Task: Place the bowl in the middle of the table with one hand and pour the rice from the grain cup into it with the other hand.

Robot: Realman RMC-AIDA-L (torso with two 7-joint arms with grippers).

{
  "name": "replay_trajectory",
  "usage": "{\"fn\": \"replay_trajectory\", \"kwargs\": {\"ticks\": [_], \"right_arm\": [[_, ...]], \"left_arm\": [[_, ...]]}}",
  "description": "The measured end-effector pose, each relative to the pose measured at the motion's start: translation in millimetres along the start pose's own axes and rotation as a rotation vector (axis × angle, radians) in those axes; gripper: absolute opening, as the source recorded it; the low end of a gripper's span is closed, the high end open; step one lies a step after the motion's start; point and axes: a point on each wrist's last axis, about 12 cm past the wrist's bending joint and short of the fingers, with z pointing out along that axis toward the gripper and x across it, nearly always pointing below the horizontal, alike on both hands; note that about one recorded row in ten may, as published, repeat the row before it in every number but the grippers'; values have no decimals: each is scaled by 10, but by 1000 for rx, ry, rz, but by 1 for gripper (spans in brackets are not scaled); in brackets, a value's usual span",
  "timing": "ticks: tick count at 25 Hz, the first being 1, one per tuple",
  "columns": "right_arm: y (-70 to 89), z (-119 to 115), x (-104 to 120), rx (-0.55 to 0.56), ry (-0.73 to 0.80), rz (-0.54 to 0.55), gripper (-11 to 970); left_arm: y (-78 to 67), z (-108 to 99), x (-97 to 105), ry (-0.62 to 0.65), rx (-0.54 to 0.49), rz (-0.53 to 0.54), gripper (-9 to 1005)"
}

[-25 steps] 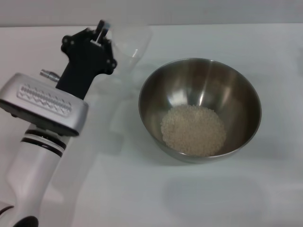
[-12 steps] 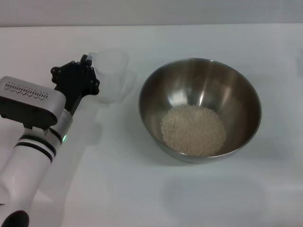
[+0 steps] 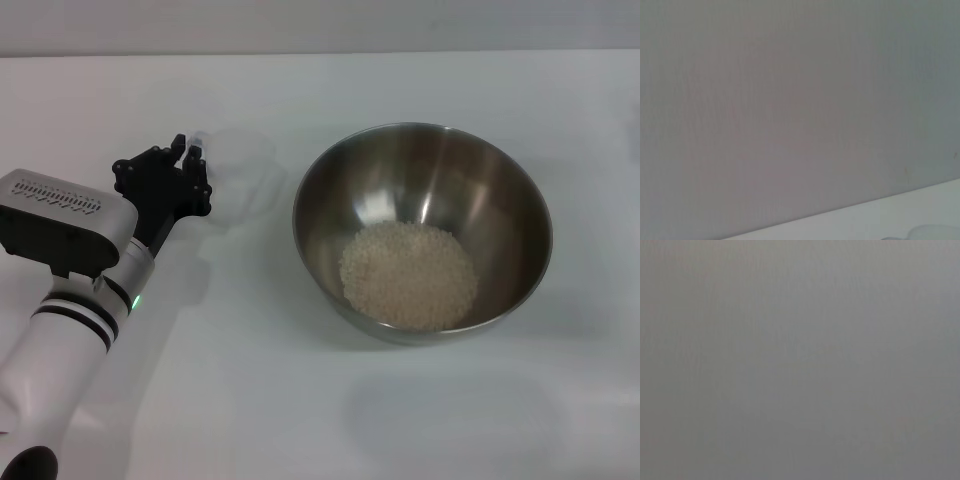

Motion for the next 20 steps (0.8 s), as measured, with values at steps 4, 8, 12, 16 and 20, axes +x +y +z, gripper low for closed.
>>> {"fn": "replay_trajectory", "kwargs": {"ticks": [4, 8, 12, 16, 20], "right_arm": [[0, -1, -1, -1, -1, 0, 491], [-9, 2, -7, 1, -4, -2, 491], [-25, 1, -1, 5, 4, -6, 491], [-27, -2, 18, 5, 17, -12, 491], [30, -63, 119, 25, 85, -15, 491]], "left_arm": [[14, -23, 25, 9, -6, -13, 152], [72, -132, 101, 18, -29, -42, 265], [152, -417, 154, -78, -74, -93, 452], [141, -677, 36, -284, -57, -107, 605], [163, -699, -63, -388, -56, -80, 655]]}}
